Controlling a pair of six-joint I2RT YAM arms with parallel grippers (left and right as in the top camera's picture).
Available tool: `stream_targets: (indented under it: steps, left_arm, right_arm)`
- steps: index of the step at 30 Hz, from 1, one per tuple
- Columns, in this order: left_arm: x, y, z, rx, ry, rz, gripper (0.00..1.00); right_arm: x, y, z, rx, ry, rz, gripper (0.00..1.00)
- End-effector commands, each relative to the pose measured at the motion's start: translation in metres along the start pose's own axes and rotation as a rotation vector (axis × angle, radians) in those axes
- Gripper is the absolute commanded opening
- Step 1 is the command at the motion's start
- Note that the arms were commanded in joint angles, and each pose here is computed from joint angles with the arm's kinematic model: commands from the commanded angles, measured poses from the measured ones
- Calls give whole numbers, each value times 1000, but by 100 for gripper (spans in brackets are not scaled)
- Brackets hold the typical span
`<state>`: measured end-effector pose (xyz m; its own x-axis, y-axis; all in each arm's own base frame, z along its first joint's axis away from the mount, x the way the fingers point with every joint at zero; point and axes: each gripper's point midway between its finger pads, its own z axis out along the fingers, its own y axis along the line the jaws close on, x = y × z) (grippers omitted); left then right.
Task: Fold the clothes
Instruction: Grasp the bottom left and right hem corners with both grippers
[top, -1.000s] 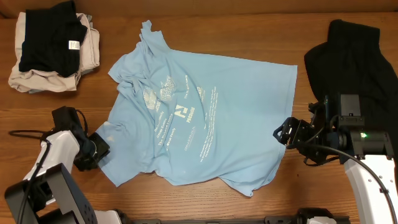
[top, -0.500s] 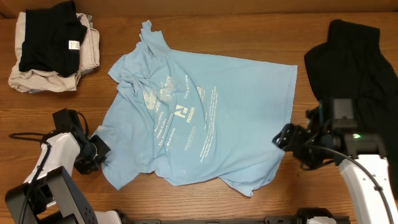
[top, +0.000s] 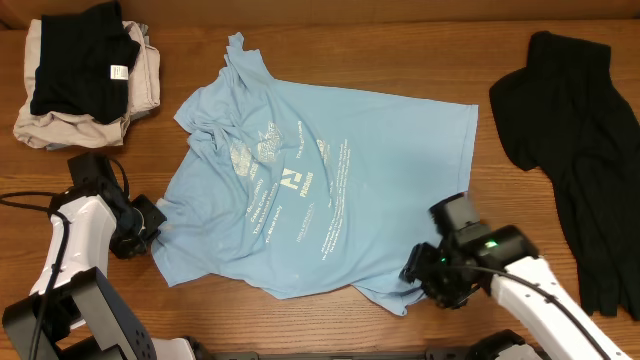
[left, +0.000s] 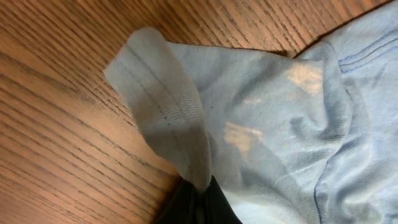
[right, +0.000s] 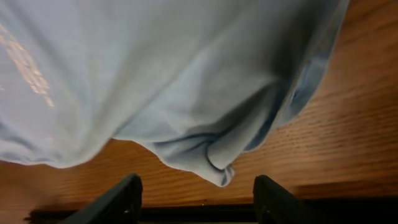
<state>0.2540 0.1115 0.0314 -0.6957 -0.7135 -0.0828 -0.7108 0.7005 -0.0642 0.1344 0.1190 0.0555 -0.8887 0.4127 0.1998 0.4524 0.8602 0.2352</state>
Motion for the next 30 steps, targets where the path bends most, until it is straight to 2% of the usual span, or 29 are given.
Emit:
stream_targets:
  steps: [1, 6, 9, 12, 15, 23, 30]
  left_arm:
    - [-4, -3, -2, 17, -5, 8, 4]
    - [-5, -3, -2, 18, -8, 9, 4]
    - [-5, -3, -2, 18, -8, 9, 4]
    - [-5, -3, -2, 19, -10, 9, 4]
    - [-8, -4, -2, 23, -21, 9, 4]
    - [-12, -6, -8, 26, -28, 21, 4]
    - [-7, -9, -8, 45, -2, 21, 4]
  right_arm:
    - [5, -13, 14, 96, 2, 94, 58]
    - [10, -18, 32, 170, 36, 97, 57]
    - [10, -16, 41, 190, 48, 82, 50]
    - [10, -18, 47, 213, 60, 82, 34]
    - [10, -24, 50, 249, 65, 90, 4]
    - [3, -29, 28, 251, 79, 117, 4]
    - [-34, -28, -11, 167, 46, 51, 4]
